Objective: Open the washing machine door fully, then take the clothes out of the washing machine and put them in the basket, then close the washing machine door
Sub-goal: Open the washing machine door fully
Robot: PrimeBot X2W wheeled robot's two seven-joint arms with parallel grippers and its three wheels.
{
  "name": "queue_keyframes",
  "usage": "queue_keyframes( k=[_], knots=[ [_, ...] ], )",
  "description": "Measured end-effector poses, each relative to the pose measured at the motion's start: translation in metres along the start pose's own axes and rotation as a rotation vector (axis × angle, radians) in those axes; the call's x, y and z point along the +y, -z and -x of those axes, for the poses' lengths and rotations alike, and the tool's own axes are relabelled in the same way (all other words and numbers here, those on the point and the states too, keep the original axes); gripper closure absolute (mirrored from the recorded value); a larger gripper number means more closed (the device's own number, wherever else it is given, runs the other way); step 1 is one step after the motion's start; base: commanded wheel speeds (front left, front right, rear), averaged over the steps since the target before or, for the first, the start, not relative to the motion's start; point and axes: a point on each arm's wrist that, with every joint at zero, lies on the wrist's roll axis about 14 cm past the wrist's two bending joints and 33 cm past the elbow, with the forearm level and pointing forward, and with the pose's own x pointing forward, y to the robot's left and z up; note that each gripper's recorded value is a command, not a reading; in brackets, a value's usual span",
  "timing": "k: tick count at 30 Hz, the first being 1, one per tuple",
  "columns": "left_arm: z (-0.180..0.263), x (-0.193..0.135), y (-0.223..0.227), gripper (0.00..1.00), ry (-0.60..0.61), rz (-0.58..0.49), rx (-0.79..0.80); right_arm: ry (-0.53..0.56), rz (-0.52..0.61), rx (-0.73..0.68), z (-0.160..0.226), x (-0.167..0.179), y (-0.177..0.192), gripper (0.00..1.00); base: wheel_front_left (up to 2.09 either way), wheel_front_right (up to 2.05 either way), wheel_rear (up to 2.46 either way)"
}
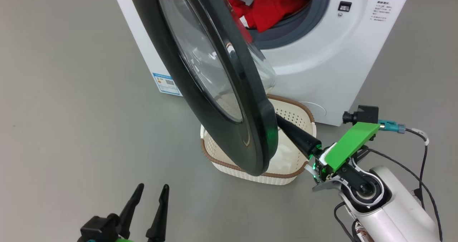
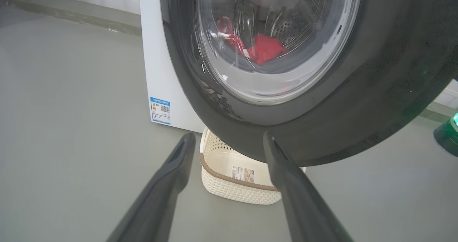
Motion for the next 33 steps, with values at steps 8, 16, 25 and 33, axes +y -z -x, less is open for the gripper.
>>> queue_keyframes(
  k=[8,16,25,33],
  knots=[
    [0.009,0.008,-0.008,0.00,-0.033,0.008,-0.029,-0.011,0.004,0.104,-0.010,0.005,0.033,1.00,0.00,0.00,0.00],
    [0.023,0.020,-0.016,0.00,-0.080,0.019,-0.062,-0.032,0.019,0.183,-0.020,0.014,0.059,1.00,0.00,0.00,0.00],
    [0.040,0.035,-0.023,0.00,-0.139,0.027,-0.095,-0.057,0.026,0.298,-0.032,0.024,0.096,1.00,0.00,0.00,0.00],
    [0.055,0.050,-0.031,0.00,-0.194,0.023,-0.128,-0.080,0.015,0.376,-0.038,0.033,0.125,1.00,0.00,0.00,0.00]
  ],
)
